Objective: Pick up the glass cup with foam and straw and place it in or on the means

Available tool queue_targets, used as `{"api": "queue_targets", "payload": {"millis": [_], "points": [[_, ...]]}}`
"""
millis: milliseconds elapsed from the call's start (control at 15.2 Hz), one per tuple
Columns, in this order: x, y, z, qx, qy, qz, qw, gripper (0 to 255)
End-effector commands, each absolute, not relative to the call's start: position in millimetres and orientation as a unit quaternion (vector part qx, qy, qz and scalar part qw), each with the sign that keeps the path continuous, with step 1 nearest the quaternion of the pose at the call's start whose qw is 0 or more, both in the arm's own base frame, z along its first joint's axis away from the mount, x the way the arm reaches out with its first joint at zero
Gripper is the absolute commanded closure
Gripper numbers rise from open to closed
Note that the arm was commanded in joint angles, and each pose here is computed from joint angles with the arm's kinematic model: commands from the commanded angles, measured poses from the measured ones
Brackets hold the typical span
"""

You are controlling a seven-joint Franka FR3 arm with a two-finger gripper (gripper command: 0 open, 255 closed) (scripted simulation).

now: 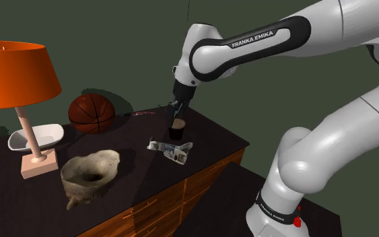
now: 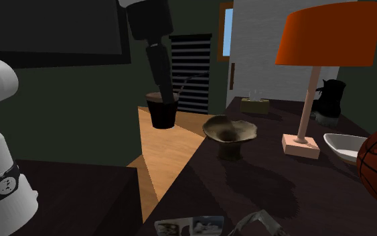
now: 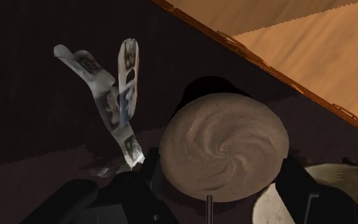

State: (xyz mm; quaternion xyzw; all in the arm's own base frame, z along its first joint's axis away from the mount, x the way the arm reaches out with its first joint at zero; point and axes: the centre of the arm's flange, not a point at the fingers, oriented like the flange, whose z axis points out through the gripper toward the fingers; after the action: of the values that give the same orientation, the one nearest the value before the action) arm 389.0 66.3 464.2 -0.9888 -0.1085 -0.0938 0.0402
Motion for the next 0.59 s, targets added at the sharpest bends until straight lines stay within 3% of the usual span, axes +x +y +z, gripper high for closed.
{"api": "queue_targets", "payload": {"millis": [0, 528], "points": [[404, 88, 466, -0.989, -0.108, -0.094, 0.041, 255], [463, 176, 468, -0.989, -0.108, -0.094, 0.041, 255]]}}
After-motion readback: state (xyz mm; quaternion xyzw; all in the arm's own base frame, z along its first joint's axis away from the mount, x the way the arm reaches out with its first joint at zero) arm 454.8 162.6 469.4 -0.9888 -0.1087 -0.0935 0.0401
